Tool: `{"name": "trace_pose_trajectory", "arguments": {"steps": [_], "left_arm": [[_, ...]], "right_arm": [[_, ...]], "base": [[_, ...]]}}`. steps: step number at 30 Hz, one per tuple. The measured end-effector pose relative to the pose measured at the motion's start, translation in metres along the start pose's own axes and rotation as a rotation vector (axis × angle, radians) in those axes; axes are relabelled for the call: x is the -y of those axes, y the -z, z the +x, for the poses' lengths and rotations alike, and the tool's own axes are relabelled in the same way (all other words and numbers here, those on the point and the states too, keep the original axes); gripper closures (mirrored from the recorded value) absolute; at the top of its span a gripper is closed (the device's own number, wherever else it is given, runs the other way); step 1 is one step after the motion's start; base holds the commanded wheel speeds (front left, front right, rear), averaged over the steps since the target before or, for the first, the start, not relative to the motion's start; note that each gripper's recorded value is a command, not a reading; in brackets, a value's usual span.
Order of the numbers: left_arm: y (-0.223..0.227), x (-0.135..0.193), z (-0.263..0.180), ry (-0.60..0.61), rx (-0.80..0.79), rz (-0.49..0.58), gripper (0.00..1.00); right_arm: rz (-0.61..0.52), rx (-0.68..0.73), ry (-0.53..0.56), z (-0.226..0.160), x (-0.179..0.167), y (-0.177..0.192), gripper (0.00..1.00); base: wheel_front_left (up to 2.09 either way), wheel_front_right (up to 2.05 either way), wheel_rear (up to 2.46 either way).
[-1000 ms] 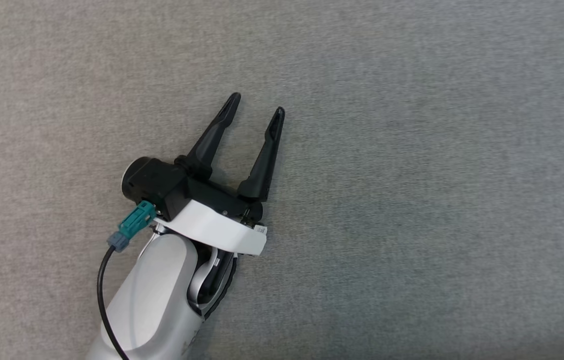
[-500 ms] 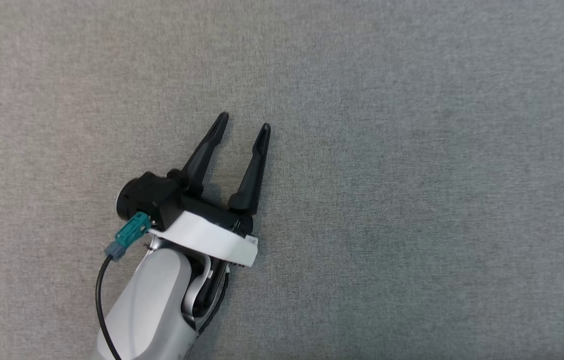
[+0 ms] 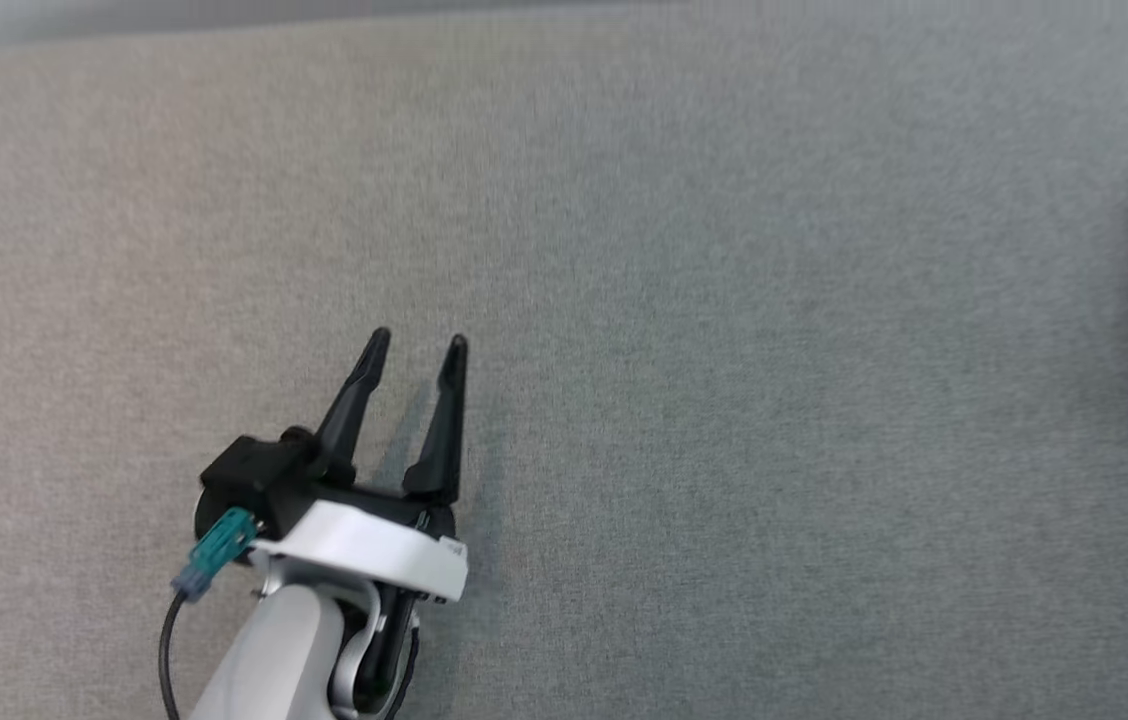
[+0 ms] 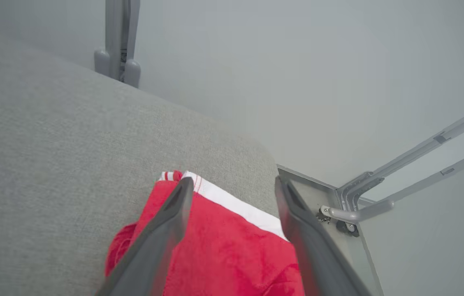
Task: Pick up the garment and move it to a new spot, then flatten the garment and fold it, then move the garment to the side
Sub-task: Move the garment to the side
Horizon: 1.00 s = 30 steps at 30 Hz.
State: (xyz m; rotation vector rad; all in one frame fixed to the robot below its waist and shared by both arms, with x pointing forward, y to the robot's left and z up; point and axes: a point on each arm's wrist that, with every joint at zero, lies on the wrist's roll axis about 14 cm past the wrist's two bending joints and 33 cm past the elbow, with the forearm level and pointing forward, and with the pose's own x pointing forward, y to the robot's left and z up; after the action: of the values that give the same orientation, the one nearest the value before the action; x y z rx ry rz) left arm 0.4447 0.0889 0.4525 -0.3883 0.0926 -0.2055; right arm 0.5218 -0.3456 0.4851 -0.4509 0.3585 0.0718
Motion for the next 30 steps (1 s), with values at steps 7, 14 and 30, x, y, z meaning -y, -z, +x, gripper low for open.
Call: {"name": "trace_pose_trajectory", "arguments": {"steps": [7,14,30], "left_arm": [[-0.035,-0.013,-0.028,-0.069,0.094,0.013,0.0],[-0.057,-0.027,-0.053,-0.121,0.157,0.056,0.0],[-0.068,-0.053,-0.09,-0.256,0.195,0.061,0.0]], "right_arm": [[0.227,0.341,-0.064,-0.024,-0.055,-0.078,0.0],[0.382,0.474,-0.164,-0.053,-0.128,-0.098,0.0],[0.54,0.539,-0.155,-0.103,-0.186,-0.098,0.0]], "base": [[0.0,0.0,0.0],[0.0,0.0,0.0],[0.0,0.0,0.0]]}}
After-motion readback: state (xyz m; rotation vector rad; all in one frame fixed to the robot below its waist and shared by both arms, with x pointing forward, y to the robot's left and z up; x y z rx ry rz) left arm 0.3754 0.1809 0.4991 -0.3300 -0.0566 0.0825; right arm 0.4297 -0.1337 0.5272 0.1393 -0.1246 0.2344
